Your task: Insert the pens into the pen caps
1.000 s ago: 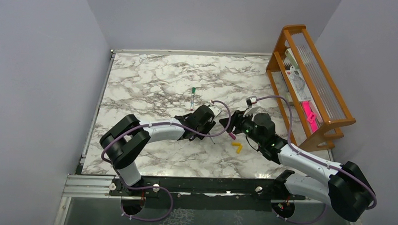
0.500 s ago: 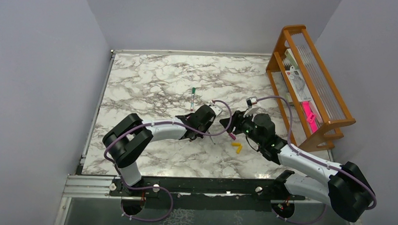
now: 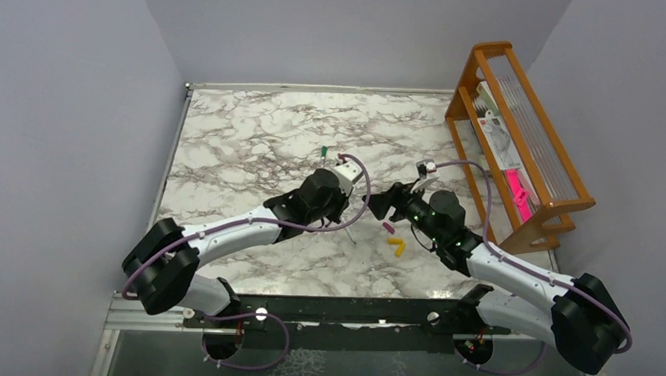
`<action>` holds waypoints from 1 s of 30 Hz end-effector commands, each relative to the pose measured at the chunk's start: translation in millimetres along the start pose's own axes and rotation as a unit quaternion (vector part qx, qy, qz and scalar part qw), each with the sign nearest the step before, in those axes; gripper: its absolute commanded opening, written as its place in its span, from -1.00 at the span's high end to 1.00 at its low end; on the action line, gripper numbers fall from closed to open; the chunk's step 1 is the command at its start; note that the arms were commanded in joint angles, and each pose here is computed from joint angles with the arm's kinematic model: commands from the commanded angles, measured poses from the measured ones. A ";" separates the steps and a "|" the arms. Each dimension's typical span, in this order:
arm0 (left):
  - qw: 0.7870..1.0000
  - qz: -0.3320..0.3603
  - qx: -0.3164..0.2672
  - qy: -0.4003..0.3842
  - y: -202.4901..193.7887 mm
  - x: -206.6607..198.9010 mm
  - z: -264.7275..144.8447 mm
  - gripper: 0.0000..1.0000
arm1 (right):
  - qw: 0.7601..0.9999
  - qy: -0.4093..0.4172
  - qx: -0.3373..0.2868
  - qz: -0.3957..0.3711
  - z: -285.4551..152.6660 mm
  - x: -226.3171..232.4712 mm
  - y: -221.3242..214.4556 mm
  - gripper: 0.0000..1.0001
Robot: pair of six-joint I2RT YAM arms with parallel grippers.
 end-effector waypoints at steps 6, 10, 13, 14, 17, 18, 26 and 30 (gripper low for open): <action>0.978 -0.033 -0.134 -0.155 37.7 -36.4 -27.4 1.00 | 0.996 0.072 -0.040 0.033 17.2 27.2 25.8 -0.16; 0.973 -0.023 -0.150 -0.172 41.6 -39.5 -34.2 1.00 | 0.995 0.083 -0.038 0.039 23.7 30.4 26.7 -0.12; 0.971 -0.018 -0.162 -0.177 44.4 -39.8 -39.0 1.00 | 0.994 0.094 -0.037 0.046 24.5 33.2 25.6 0.25; 0.971 -0.017 -0.162 -0.176 44.5 -39.4 -39.0 1.00 | 0.993 0.099 -0.037 0.047 24.4 34.3 25.7 0.42; 0.971 -0.016 -0.160 -0.176 43.8 -39.7 -37.6 1.00 | 0.993 0.106 -0.033 0.050 24.2 36.0 24.8 0.94; 0.971 -0.016 -0.160 -0.176 44.1 -40.1 -37.3 1.00 | 0.992 0.107 -0.032 0.050 24.0 36.1 24.5 0.96; 0.971 -0.019 -0.160 -0.179 42.6 -40.5 -35.9 0.35 | 0.990 0.123 -0.048 0.053 16.3 41.8 31.4 0.96; 0.972 -0.018 -0.152 -0.177 38.6 -40.0 -31.9 0.40 | 0.989 0.126 -0.052 0.050 15.3 45.0 37.2 0.96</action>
Point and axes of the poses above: each gripper's point midway between its finger pads, its own z axis out along the fingers, its own x axis along the line the jaws close on, y = z × x, the point moved 6 cm from there along -z, back along the fingers, and after that the axes turned 4 degrees about -z, right-handed, at the moved point
